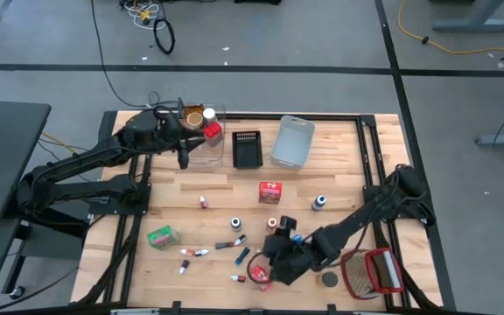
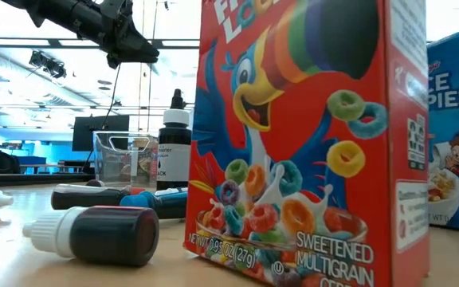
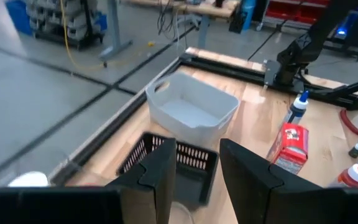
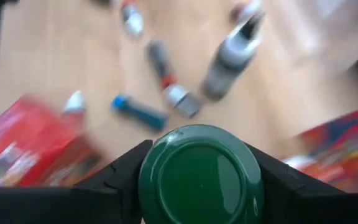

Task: Pick & Place Kitchen Items
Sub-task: Put the green spice bottle into the transparent bin

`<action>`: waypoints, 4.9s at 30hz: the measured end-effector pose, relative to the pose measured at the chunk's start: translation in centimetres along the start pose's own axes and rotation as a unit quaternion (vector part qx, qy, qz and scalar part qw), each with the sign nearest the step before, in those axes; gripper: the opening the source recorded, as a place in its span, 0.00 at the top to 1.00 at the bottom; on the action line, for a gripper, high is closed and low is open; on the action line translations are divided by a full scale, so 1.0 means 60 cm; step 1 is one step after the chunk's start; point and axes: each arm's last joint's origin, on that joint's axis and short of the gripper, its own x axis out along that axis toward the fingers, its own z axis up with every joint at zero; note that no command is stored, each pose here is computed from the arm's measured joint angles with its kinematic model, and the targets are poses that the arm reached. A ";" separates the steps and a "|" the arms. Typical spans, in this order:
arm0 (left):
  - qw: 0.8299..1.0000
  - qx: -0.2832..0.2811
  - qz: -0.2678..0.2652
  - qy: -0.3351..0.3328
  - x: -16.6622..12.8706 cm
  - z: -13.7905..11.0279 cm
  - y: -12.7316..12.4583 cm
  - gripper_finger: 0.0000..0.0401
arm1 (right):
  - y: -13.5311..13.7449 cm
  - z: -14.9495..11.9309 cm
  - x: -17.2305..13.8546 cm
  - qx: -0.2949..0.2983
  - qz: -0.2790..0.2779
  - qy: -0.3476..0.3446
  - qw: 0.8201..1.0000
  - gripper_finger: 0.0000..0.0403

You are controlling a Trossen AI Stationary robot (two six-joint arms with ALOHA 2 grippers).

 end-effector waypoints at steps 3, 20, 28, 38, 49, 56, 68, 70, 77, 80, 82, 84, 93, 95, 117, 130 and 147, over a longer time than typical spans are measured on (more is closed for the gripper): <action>1.000 0.022 -0.013 -0.017 0.000 0.006 -0.001 0.67 | -0.030 0.027 -0.004 -0.045 -0.045 -0.039 0.997 0.47; 0.969 0.178 -0.165 -0.045 0.006 0.006 -0.021 0.63 | -0.223 0.146 0.082 -0.102 -0.025 -0.110 0.988 0.48; 0.975 0.179 -0.129 0.025 0.052 -0.019 -0.033 0.51 | -0.269 0.165 0.093 -0.130 -0.026 -0.141 0.981 0.47; 0.967 0.159 -0.183 0.074 0.086 -0.044 -0.047 0.41 | -0.297 0.168 0.101 -0.162 -0.027 -0.139 0.977 0.47; 0.968 0.122 -0.207 0.077 0.124 -0.057 -0.067 0.38 | -0.317 0.178 0.104 -0.168 -0.008 -0.164 0.972 0.47; 0.967 0.123 -0.210 0.075 0.125 -0.057 -0.076 0.38 | -0.330 0.179 0.107 -0.166 -0.009 -0.167 0.972 0.47; 0.966 0.126 -0.221 0.043 0.126 -0.048 -0.079 0.38 | -0.334 0.191 0.103 -0.157 0.023 -0.207 0.965 0.47; 0.966 0.127 -0.221 0.042 0.126 -0.048 -0.079 0.38 | -0.334 0.191 0.103 -0.150 0.026 -0.207 0.966 0.47; 0.964 0.143 -0.226 0.019 0.126 -0.042 -0.083 0.38 | -0.333 0.194 0.103 -0.146 0.035 -0.221 0.964 0.47; 0.961 0.151 -0.231 0.015 0.125 -0.042 -0.088 0.38 | -0.332 0.194 0.104 -0.142 0.039 -0.222 0.964 0.47; 0.960 0.153 -0.234 0.015 0.125 -0.042 -0.091 0.38 | -0.332 0.194 0.104 -0.136 0.041 -0.222 0.965 0.47; 0.960 0.153 -0.235 0.016 0.125 -0.043 -0.092 0.38 | -0.332 0.194 0.104 -0.134 0.042 -0.221 0.965 0.47; 0.971 0.147 -0.182 0.045 0.121 -0.047 -0.088 0.38 | -0.336 0.184 0.108 -0.124 0.010 -0.176 0.976 0.47; 0.975 0.148 -0.162 0.046 0.117 -0.045 -0.086 0.38 | -0.336 0.181 0.109 -0.120 0.010 -0.166 0.979 0.47; 0.987 0.041 -0.153 0.006 0.070 -0.002 -0.084 0.38 | -0.340 0.174 0.118 -0.155 -0.049 -0.144 0.976 0.48; 0.991 -0.007 -0.132 0.008 0.123 -0.017 -0.086 0.38 | -0.345 0.173 0.126 -0.191 -0.123 -0.129 0.965 0.48; 0.997 0.022 -0.075 -0.009 0.123 -0.012 -0.082 0.34 | -0.326 0.176 0.119 -0.278 -0.196 -0.112 0.934 0.48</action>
